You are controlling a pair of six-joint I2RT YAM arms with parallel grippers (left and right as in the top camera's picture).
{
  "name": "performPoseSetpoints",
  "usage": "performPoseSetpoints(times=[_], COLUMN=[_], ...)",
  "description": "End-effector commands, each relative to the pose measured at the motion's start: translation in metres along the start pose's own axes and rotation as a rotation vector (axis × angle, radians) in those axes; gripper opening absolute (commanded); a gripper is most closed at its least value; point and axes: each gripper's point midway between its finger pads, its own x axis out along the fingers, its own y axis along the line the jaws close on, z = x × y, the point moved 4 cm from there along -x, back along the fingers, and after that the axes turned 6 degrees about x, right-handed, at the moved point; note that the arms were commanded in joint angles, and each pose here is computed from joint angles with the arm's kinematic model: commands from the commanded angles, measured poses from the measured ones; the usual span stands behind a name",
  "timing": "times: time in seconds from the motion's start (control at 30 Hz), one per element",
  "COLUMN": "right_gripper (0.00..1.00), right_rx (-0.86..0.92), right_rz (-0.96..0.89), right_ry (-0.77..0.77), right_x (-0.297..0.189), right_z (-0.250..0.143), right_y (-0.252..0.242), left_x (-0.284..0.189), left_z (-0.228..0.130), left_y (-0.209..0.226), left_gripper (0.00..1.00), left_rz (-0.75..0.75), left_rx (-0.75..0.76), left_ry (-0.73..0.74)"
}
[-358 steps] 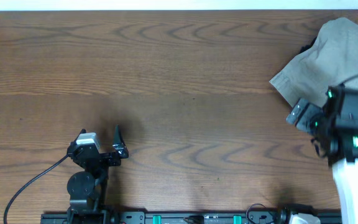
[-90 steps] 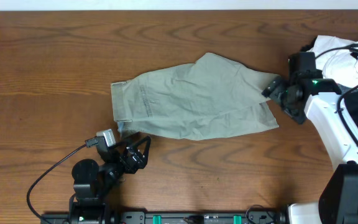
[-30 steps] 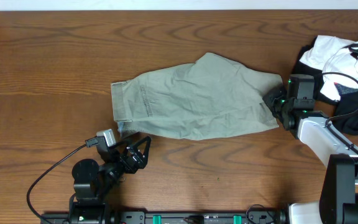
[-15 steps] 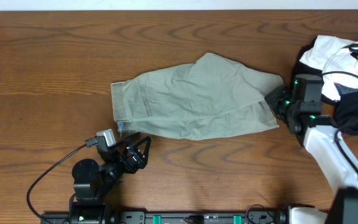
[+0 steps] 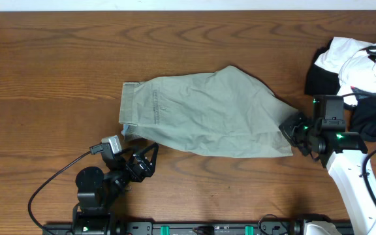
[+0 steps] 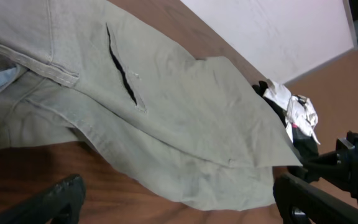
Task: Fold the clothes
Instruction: 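Grasp the trousers' right corner with the right gripper and pull it down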
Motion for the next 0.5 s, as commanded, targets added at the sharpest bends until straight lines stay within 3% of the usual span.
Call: performPoseSetpoints(times=[0.0,0.27,0.47], right_gripper=[0.01,0.01,0.01], right_rx=[0.001,0.034,0.044], right_rz=[-0.024,-0.135,-0.170], right_ry=[0.019,0.116,0.135], right_x=[-0.002,-0.005,-0.007], right_z=[-0.005,-0.024,-0.028], right_y=[-0.006,-0.030,-0.037], left_x=[0.002,0.002,0.001], left_z=[-0.010,-0.008,-0.002], left_y=[0.010,0.010,0.022], left_gripper=[0.98,0.98,0.98], left_rz=[0.030,0.035,0.124], left_rx=[0.033,0.051,0.060], left_ry=[0.022,0.012,-0.033])
